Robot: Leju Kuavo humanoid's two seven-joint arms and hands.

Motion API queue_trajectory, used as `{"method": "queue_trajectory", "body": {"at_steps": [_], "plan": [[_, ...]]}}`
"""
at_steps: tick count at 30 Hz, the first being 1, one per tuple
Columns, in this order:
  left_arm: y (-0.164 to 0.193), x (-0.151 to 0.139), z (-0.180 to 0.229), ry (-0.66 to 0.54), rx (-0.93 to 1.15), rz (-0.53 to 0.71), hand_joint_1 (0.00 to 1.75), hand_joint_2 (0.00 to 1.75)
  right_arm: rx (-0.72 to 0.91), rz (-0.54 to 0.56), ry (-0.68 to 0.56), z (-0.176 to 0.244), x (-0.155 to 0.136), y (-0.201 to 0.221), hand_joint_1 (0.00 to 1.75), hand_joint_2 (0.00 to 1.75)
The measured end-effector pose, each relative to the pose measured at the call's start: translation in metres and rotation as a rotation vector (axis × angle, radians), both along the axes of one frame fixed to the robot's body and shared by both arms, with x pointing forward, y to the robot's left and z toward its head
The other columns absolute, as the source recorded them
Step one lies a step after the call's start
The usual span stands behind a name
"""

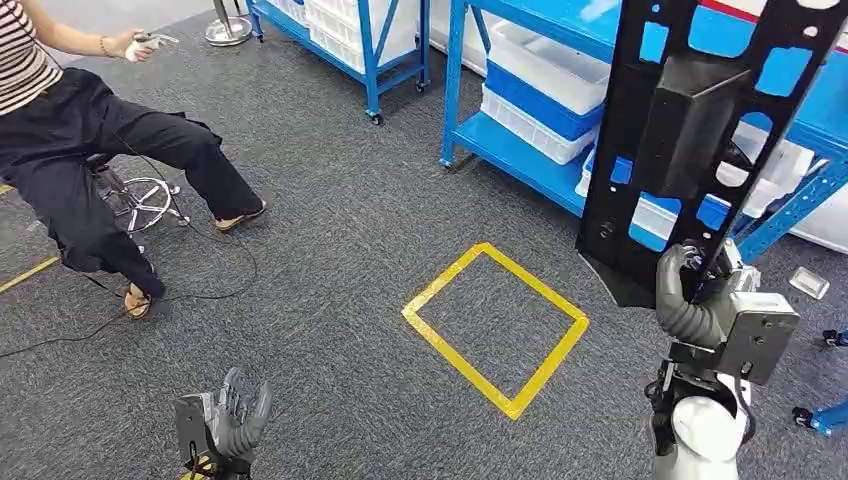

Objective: Take the parts from the cabinet and place them on the table.

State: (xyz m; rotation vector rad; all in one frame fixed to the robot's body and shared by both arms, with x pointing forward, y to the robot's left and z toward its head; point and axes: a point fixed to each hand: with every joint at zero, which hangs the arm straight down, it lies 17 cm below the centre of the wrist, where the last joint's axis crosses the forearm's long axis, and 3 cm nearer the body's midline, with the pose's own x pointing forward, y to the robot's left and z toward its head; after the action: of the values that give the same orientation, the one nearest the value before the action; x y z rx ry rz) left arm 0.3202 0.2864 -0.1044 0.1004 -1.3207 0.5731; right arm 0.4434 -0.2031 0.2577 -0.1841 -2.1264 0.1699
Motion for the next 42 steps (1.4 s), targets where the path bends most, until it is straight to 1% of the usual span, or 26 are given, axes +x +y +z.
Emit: {"method": "queue_trajectory", "body": {"at_steps": [4,10,13,16,21,24,28,32,34,39,42], "plan": [[0.016,-0.006,-0.004,0.017,0.009,0.049,0.0,1.75,0.024,0.018,-0.012,0.007,0.008,0.005,1.75,1.75],[0.032,-0.014,-0.009,0.032,0.013,0.083,0.0,1.75,0.037,0.028,0.012,0.0,0.015,0.012,1.75,1.75],[0.031,-0.014,-0.01,0.038,0.011,0.096,0.0,1.75,0.042,0.03,0.006,0.004,0.018,0.012,1.75,1.75],[0.039,-0.02,-0.013,0.051,0.017,0.122,0.0,1.75,0.053,0.051,0.008,0.003,0.02,0.02,1.75,1.75],[0.054,-0.028,-0.012,0.048,0.027,0.175,0.0,1.75,0.06,0.104,0.027,0.001,0.028,0.047,1.75,1.75],[0.063,-0.039,-0.015,0.063,0.026,0.222,0.0,1.75,0.064,0.138,0.039,0.0,0.032,0.063,1.75,1.75],[0.069,-0.048,-0.016,0.07,0.021,0.275,0.0,1.75,0.08,0.184,0.018,0.015,0.039,0.084,1.75,1.75],[0.079,-0.071,-0.024,0.105,0.033,0.316,0.0,1.75,0.091,0.238,0.03,0.017,0.041,0.11,1.75,1.75],[0.084,-0.078,-0.025,0.111,0.039,0.339,0.0,1.75,0.097,0.259,0.043,0.015,0.042,0.122,1.75,1.75],[0.095,-0.094,-0.028,0.134,0.053,0.381,0.0,1.75,0.099,0.285,0.087,0.0,0.043,0.135,1.75,1.75],[0.099,-0.1,-0.028,0.139,0.057,0.401,0.0,1.75,0.102,0.295,0.093,0.0,0.043,0.142,1.75,1.75]]}}
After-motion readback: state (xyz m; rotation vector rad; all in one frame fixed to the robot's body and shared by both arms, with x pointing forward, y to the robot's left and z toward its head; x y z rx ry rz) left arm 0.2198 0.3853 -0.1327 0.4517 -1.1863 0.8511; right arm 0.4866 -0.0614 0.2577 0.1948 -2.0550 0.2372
